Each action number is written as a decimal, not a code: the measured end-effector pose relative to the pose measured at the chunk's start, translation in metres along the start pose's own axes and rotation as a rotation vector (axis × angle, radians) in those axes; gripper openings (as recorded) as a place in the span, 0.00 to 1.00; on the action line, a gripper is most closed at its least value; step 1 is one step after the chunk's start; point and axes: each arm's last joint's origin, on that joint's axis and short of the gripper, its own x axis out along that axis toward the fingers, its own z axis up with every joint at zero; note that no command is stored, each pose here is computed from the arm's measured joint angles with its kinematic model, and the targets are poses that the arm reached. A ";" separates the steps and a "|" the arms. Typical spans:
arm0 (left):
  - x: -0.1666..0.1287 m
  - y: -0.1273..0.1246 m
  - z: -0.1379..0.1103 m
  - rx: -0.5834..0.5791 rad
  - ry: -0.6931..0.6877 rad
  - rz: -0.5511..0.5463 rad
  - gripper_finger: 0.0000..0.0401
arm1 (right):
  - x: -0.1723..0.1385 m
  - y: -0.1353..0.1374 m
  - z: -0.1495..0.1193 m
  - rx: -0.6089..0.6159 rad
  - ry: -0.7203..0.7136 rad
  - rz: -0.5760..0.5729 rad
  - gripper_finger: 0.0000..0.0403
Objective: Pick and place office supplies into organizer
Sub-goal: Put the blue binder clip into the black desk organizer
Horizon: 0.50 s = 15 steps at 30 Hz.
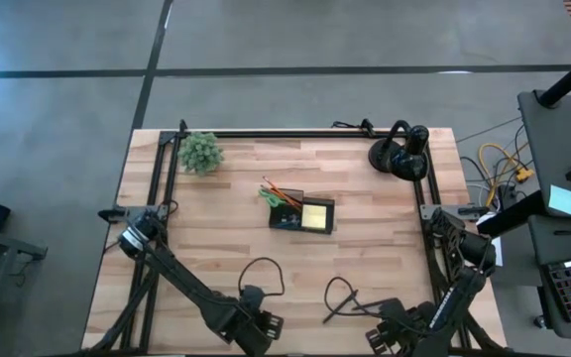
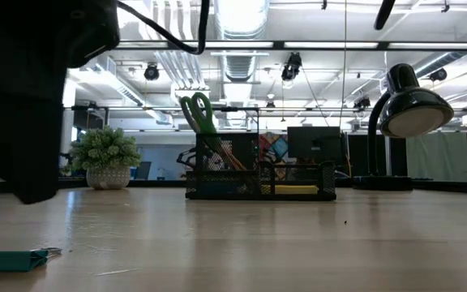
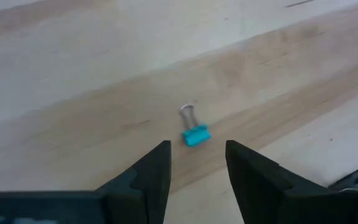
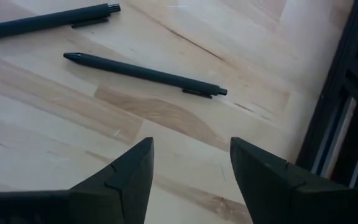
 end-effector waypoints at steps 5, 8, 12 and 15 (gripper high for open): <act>0.001 -0.004 0.002 -0.011 0.006 -0.029 0.35 | 0.002 0.000 0.000 -0.001 -0.012 0.001 0.50; 0.001 -0.003 0.002 -0.009 0.003 -0.023 0.35 | 0.002 0.000 0.000 -0.006 -0.019 0.002 0.50; 0.002 -0.002 0.002 -0.006 0.000 -0.014 0.35 | 0.003 0.000 0.000 -0.016 -0.024 0.002 0.50; 0.004 0.000 0.003 -0.006 0.003 -0.008 0.35 | 0.004 0.000 0.001 -0.017 -0.027 -0.003 0.50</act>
